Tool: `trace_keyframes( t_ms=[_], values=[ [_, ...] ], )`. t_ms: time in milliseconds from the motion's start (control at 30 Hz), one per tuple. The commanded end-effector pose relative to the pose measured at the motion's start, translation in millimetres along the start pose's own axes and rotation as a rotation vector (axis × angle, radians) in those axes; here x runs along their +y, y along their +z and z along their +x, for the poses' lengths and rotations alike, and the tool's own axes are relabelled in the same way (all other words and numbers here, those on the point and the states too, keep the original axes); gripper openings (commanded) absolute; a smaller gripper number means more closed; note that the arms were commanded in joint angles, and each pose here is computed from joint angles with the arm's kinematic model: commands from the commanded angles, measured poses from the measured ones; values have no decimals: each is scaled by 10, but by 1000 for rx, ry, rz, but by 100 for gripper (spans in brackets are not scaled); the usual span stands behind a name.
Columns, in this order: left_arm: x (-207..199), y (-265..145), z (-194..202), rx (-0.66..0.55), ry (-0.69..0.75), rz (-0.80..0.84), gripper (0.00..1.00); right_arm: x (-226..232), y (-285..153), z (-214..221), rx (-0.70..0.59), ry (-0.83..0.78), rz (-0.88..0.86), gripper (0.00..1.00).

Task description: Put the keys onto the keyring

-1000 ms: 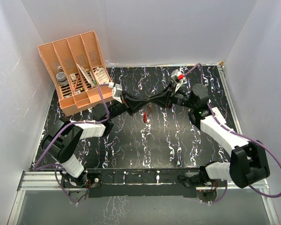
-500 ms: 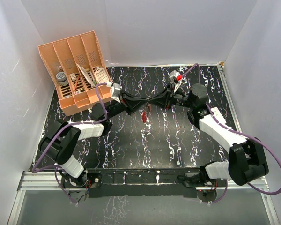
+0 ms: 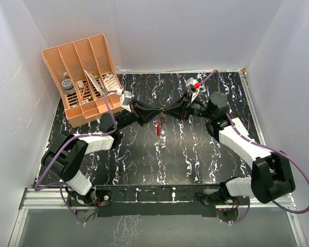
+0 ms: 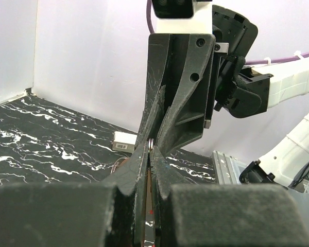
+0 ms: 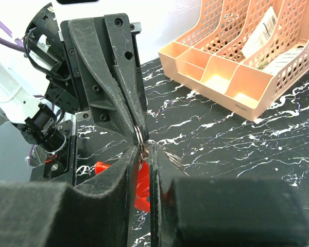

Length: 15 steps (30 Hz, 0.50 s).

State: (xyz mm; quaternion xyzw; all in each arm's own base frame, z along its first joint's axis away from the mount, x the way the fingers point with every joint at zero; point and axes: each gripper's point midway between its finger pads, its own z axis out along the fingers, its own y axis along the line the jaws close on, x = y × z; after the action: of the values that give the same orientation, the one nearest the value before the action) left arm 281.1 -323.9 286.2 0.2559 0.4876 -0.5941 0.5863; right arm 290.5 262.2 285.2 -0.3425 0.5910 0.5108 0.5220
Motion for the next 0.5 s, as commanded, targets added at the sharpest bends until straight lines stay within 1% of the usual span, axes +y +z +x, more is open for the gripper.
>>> trace_keyframes(
  t_ms=[0,167,300,400,467],
  values=[
    [-332,69,-430,-130,120,150,0,56,33,-265,-57,-86,-25,12],
    [-315,85,-384,-119,109,158,0,76,44,-257,-50,-80,-47,11],
    [-302,112,-384,-117,106,165,0,83,49,-239,-45,-74,-58,6],
    [-301,133,-391,-115,102,173,0,83,49,-243,-47,-74,-59,0],
    [-307,142,-393,-113,102,180,0,91,48,-256,-50,-79,-60,0]
  ],
)
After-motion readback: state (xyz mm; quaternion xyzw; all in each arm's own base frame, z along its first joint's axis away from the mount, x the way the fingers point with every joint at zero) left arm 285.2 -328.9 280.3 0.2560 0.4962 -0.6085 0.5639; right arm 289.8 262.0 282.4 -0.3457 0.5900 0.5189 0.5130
